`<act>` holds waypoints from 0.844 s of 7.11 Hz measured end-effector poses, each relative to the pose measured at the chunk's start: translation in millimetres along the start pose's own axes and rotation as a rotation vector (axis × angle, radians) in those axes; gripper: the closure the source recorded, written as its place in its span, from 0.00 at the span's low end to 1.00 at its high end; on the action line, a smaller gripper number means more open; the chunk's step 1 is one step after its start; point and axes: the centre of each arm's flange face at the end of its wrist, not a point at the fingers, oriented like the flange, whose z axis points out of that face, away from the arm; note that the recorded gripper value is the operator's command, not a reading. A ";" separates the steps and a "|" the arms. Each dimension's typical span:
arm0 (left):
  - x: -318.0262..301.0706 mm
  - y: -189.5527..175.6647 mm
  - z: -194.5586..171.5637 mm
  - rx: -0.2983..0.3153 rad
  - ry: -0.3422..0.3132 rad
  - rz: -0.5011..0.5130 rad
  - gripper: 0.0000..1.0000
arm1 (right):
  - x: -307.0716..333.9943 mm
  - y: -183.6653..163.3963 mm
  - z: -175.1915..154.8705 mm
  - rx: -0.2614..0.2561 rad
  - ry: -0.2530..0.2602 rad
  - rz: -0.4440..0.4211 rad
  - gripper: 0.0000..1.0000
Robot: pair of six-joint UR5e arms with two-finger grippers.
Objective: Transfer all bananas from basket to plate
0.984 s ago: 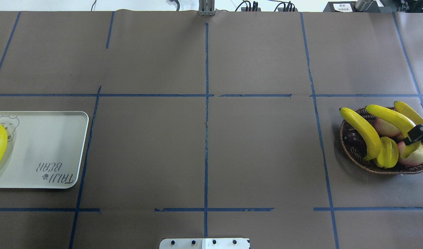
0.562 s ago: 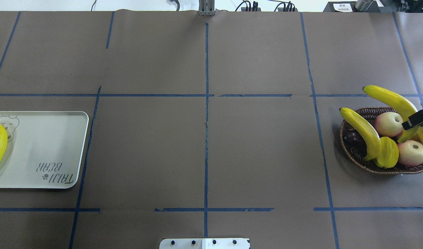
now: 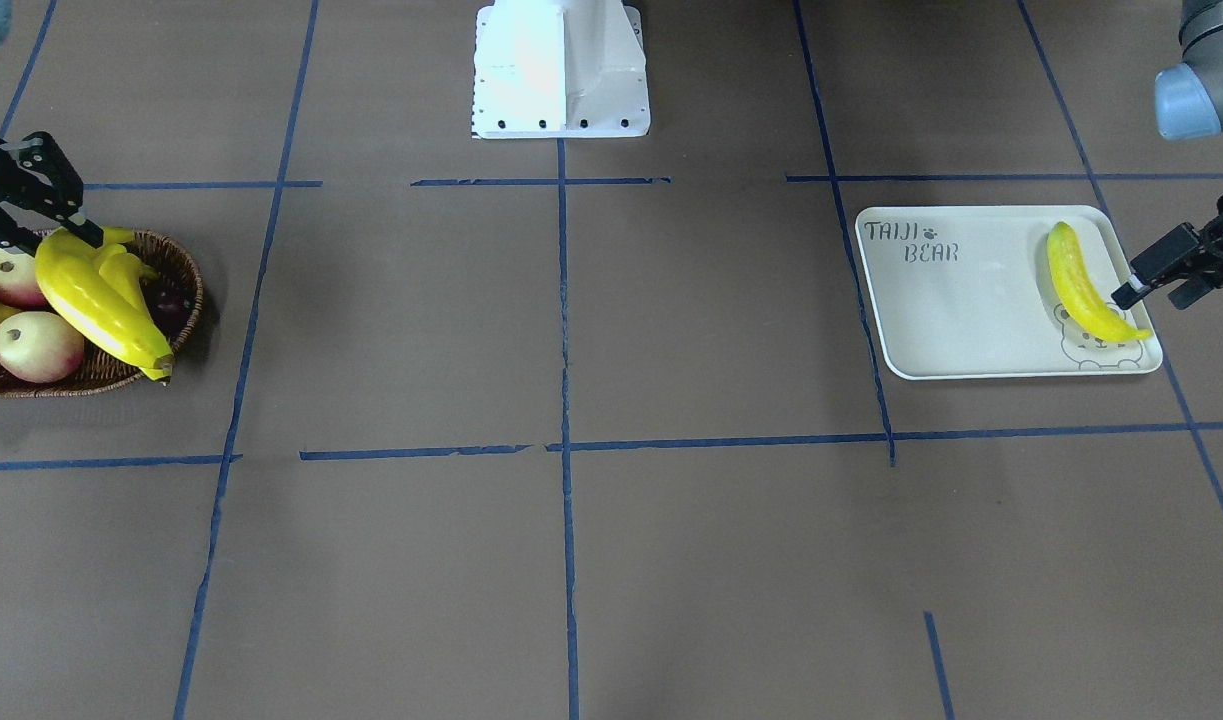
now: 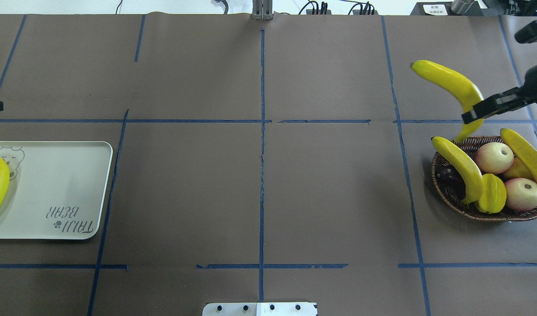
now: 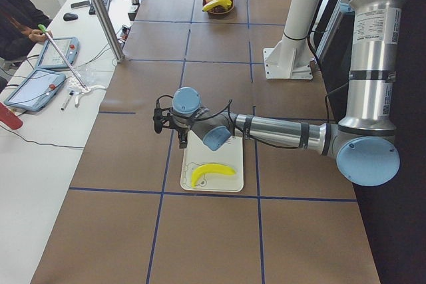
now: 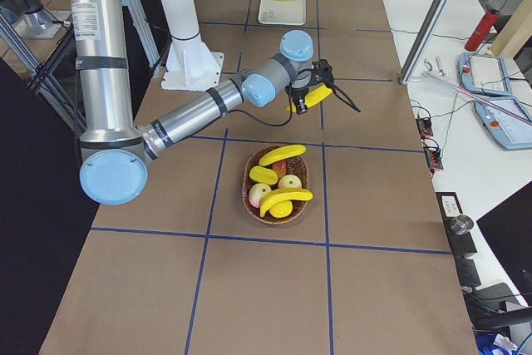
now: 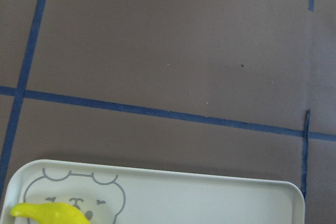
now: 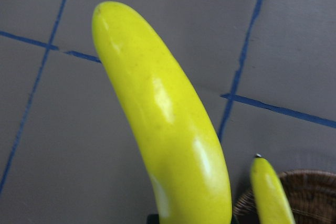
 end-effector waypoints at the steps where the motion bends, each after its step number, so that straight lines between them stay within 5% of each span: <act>1: 38.1 -9.9 -3.5 0.002 0.044 -0.056 0.00 | -53.5 -16.2 17.3 0.007 -0.025 0.055 1.00; 4: 186.3 -13.4 2.1 -0.050 0.173 -0.265 0.00 | -175.6 -19.0 78.4 0.035 -0.022 0.246 1.00; 6: 290.7 15.6 9.2 -0.107 0.249 -0.399 0.00 | -234.3 -23.1 93.4 0.054 0.025 0.283 1.00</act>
